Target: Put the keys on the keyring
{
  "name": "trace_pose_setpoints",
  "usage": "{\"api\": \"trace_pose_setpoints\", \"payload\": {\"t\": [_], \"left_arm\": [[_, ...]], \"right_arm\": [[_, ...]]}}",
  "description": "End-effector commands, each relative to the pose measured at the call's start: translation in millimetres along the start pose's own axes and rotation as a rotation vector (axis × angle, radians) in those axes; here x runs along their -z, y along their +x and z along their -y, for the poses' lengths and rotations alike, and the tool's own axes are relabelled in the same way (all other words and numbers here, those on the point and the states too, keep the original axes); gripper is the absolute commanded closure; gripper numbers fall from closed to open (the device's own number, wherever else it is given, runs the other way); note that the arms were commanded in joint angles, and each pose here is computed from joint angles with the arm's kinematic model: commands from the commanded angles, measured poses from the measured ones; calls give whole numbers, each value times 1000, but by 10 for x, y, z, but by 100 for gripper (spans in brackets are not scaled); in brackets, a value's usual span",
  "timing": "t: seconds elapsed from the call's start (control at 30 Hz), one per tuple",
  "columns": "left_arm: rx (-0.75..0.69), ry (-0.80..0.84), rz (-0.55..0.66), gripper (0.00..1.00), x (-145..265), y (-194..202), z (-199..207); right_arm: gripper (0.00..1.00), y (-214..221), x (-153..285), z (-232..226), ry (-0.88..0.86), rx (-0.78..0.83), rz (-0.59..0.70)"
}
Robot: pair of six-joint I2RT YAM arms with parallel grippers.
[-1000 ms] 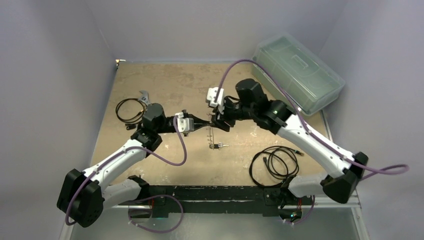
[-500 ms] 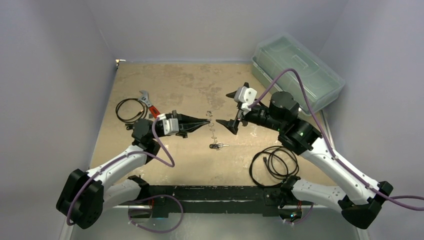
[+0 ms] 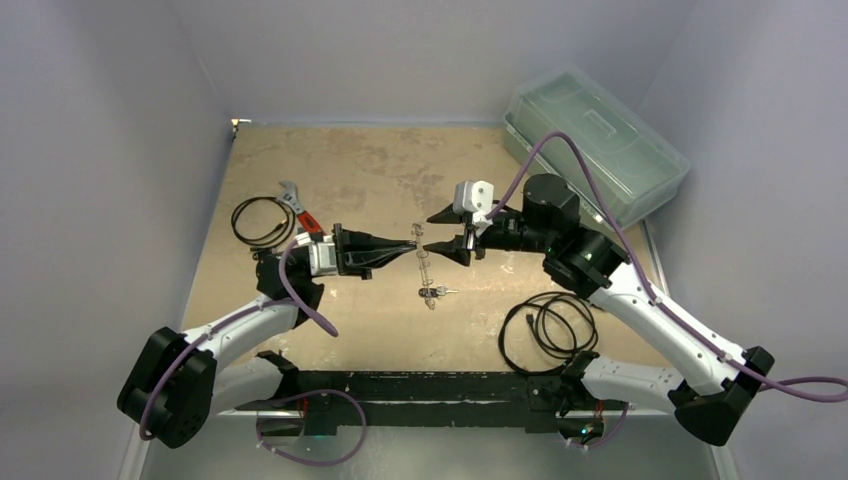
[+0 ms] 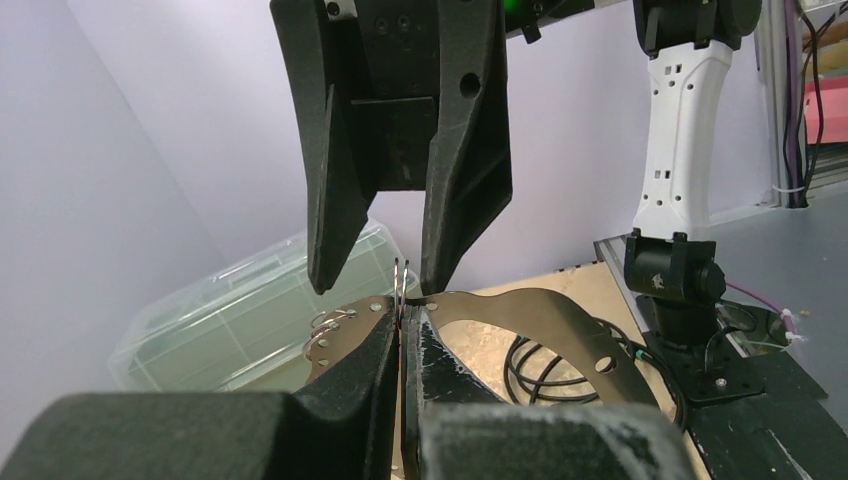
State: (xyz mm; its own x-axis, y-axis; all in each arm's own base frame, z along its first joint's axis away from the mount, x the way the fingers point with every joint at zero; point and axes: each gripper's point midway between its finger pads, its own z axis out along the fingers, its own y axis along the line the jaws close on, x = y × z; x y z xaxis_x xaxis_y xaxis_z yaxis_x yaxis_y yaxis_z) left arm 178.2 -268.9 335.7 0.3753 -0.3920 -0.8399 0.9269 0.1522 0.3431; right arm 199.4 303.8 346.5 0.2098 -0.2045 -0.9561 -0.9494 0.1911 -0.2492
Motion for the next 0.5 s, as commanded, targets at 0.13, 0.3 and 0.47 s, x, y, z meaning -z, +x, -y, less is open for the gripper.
{"api": "trace_pose_setpoints", "payload": {"t": [0.13,0.3,0.47], "left_arm": [[-40,8,55,100,-13,-168,29],[-35,2,59,100,-13,-161,18],[-31,1,69,100,-14,-171,20]], "right_arm": [[56,-370,57,-126,-95,48,95],[59,-373,55,-170,-122,46,97],[66,-353,23,-172,-136,39,87]]}}
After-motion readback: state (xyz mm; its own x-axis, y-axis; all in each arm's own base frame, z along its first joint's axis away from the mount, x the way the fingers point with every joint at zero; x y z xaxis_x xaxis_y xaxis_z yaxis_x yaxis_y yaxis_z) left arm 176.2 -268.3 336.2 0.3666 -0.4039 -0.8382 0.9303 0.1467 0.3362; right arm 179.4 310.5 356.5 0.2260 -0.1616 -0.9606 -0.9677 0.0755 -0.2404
